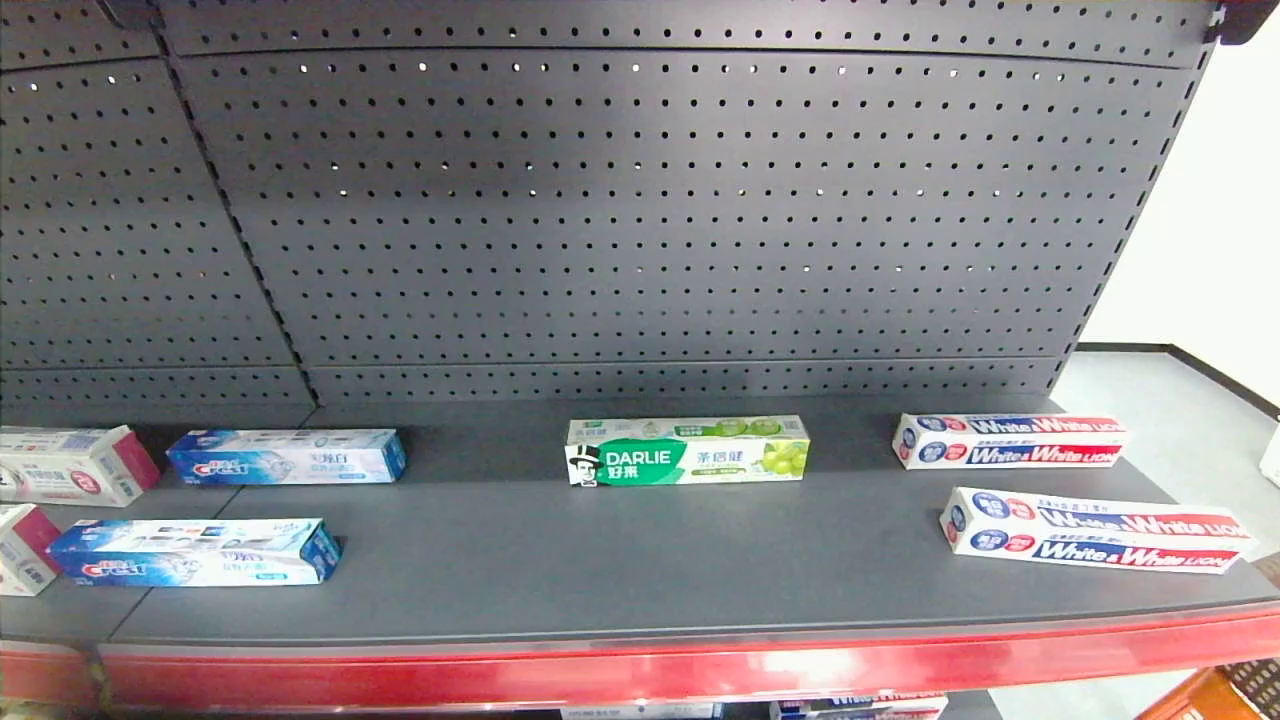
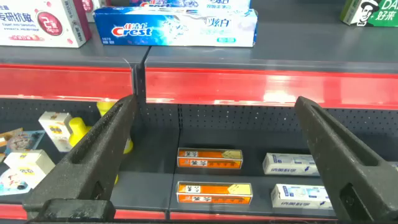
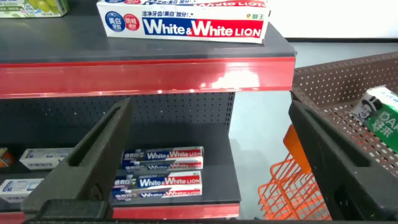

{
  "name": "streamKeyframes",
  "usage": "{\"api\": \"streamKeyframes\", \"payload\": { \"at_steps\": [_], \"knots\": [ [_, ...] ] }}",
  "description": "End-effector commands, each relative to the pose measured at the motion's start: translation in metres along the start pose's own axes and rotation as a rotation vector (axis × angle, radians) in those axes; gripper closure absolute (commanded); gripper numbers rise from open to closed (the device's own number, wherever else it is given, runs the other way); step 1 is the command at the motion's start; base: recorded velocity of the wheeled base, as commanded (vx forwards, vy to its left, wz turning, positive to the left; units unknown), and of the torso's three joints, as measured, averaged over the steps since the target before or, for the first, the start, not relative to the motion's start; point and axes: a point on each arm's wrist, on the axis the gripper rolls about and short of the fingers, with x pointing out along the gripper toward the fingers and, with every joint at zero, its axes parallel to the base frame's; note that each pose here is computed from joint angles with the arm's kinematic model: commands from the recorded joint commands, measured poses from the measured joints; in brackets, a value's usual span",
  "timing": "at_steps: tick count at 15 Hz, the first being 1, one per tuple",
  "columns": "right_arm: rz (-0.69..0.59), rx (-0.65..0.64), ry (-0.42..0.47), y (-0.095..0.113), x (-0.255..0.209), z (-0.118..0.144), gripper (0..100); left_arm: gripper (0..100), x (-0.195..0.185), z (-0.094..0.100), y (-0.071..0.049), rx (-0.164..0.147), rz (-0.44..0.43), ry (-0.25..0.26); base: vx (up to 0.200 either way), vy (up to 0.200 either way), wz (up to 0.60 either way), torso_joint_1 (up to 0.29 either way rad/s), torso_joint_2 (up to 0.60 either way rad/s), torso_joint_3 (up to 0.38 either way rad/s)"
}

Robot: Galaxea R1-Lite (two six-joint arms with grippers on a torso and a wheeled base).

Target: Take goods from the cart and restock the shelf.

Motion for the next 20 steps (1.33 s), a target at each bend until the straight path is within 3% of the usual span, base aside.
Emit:
{"api": "streamKeyframes", "payload": {
  "at_steps": [1, 20],
  "knots": [
    [0.001, 0.0, 0.001, 0.0, 0.0001, 0.0, 0, 0, 0.0, 0.0, 0.0, -0.001, 0.001, 0.0, 0.0, 0.0, 0.0, 0.0, 0.0, 0.0],
    [0.001, 0.0, 0.001, 0.0, 0.0001, 0.0, 0, 0, -0.0002, 0.0005, -0.0004, 0.004, -0.018, 0.0, 0.0, 0.0, -0.57, 0.003, 0.0, 0.003]
  ]
}}
